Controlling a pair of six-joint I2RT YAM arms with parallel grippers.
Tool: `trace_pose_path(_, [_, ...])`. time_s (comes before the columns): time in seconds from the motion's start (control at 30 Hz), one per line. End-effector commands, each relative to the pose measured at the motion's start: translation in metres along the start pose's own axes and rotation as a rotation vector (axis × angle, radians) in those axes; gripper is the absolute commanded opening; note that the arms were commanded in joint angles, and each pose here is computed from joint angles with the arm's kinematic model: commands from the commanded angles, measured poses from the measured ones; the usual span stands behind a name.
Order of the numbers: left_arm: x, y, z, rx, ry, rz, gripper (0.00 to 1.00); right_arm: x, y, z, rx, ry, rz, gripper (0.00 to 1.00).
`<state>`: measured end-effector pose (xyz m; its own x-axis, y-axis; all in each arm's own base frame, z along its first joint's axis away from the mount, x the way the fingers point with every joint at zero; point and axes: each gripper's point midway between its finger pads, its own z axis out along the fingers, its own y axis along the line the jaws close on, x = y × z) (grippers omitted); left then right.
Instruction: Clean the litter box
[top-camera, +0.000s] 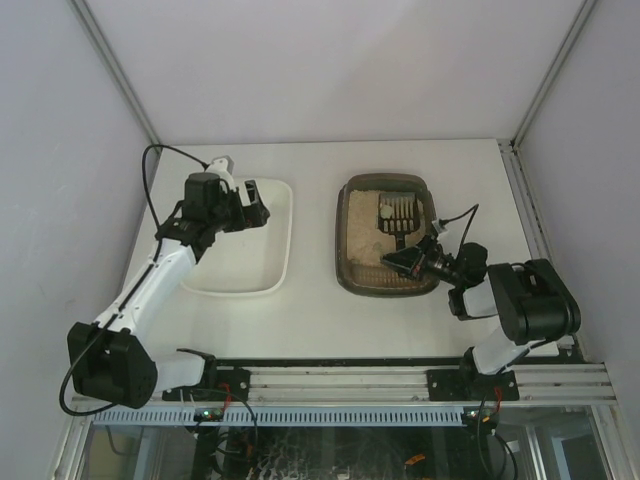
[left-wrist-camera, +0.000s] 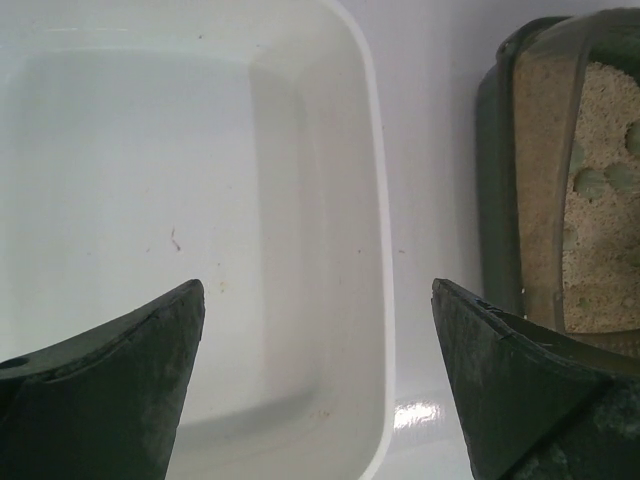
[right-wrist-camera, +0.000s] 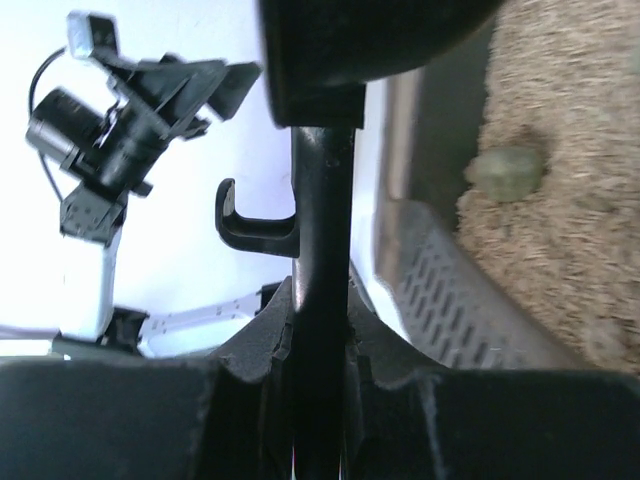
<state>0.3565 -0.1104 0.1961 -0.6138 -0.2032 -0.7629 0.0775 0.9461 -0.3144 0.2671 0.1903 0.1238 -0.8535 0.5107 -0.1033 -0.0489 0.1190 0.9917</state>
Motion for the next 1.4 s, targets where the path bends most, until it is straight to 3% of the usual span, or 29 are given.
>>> trace_pose_path(0.0, [0.004,0.009,-0.014,-0.01,-0.015,0.045,0.99,-0.009,0.05,-0.006,-0.17,-0.036,-0.177,0.0])
trace_pose_path(0.13, [0.009,0.016,-0.015,-0.04,-0.007,0.059,0.99,0.014,0.054,0.008,-0.143,0.101,-0.225,0.0])
trace_pose_path(0.23, [0.009,0.019,-0.016,-0.051,-0.015,0.068,0.99,-0.008,0.05,-0.012,-0.125,-0.011,-0.203,0.0])
trace_pose_path(0.4, [0.009,0.023,-0.016,-0.061,-0.014,0.061,0.99,0.019,0.035,0.002,-0.054,0.126,-0.227,0.0])
trace_pose_path(0.53, [0.008,0.023,-0.016,-0.06,-0.018,0.054,0.98,0.003,0.031,-0.011,-0.047,0.031,-0.203,0.0])
trace_pose_path(0.67, [0.008,0.025,-0.015,-0.067,-0.025,0.048,0.98,0.04,0.022,0.009,-0.021,0.171,-0.204,0.0])
trace_pose_path(0.73, [-0.001,0.03,-0.018,-0.097,-0.049,0.062,0.98,0.038,0.021,0.008,-0.024,0.156,-0.185,0.0])
trace_pose_path(0.87, [-0.054,0.055,-0.043,-0.227,-0.151,0.089,0.95,0.018,0.027,0.001,-0.045,0.089,-0.136,0.0])
trace_pose_path(1.0, [-0.1,0.069,-0.073,-0.161,-0.16,0.091,0.99,0.021,0.026,0.014,0.057,0.126,-0.112,0.0])
trace_pose_path(1.13, [-0.108,0.09,-0.09,-0.152,-0.073,0.048,1.0,0.037,0.04,0.033,0.169,0.168,-0.237,0.0])
trace_pose_path(1.37, [-0.115,0.117,-0.112,-0.254,-0.123,0.034,1.0,0.067,0.062,0.08,0.264,0.261,-0.329,0.0])
